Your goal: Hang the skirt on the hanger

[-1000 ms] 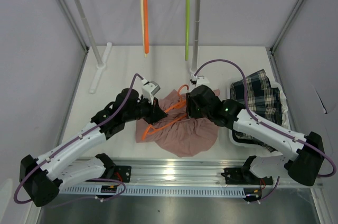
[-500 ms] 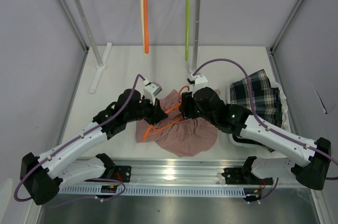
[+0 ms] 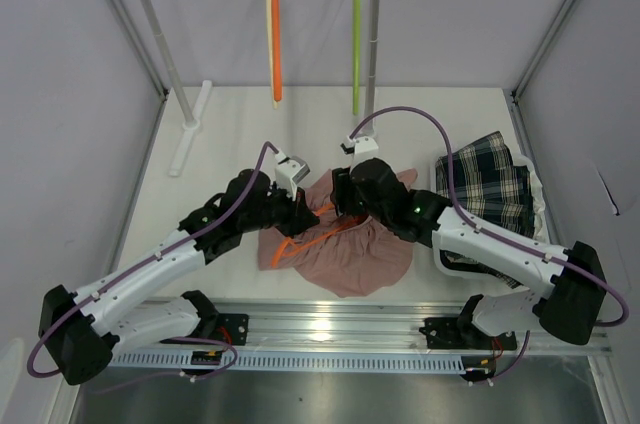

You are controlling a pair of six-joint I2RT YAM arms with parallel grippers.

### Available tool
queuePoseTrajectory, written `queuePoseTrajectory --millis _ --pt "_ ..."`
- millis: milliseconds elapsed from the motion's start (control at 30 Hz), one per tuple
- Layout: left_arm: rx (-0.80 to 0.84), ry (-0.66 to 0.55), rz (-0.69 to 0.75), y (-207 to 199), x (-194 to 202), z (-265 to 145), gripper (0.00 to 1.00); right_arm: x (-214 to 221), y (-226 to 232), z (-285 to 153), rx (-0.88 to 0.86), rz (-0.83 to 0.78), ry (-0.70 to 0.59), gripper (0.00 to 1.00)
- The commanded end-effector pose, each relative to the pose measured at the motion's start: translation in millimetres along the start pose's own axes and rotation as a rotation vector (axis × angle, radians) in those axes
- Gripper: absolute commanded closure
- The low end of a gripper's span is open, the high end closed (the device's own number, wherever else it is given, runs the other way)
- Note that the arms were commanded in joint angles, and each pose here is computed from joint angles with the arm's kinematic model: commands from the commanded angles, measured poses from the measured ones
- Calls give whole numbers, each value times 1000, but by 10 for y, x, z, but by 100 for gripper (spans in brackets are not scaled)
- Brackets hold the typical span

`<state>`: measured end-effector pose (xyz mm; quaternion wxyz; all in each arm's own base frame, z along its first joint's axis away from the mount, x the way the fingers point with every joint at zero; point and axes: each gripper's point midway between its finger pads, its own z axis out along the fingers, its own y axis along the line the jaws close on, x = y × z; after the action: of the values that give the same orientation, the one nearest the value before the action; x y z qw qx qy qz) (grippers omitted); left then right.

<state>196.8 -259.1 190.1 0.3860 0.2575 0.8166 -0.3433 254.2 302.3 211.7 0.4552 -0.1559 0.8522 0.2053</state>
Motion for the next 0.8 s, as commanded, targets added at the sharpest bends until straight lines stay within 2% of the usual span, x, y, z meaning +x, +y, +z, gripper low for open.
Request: queuePoseTrajectory --millis 0,133,267,500,600,700,767 --pt "22 -68 15 -92 -223 -3 100 -135 -45 66 26 -4 -59 47" --pt "24 -67 18 -104 -229 -4 100 -83 -84 117 34 -4 -59 49" --pt "20 -65 18 -100 -233 6 100 -54 -89 163 34 4 -70 58" --pt "16 -59 20 -95 -226 11 100 -7 -171 219 65 -3 -86 61" --pt "16 -57 20 -96 -222 15 100 -21 -188 228 71 -4 -104 67" --pt "11 -52 20 -84 -210 22 100 -30 -213 235 82 -9 -109 81" --pt "5 -57 21 -82 -243 17 100 -35 -222 237 84 -6 -114 95"
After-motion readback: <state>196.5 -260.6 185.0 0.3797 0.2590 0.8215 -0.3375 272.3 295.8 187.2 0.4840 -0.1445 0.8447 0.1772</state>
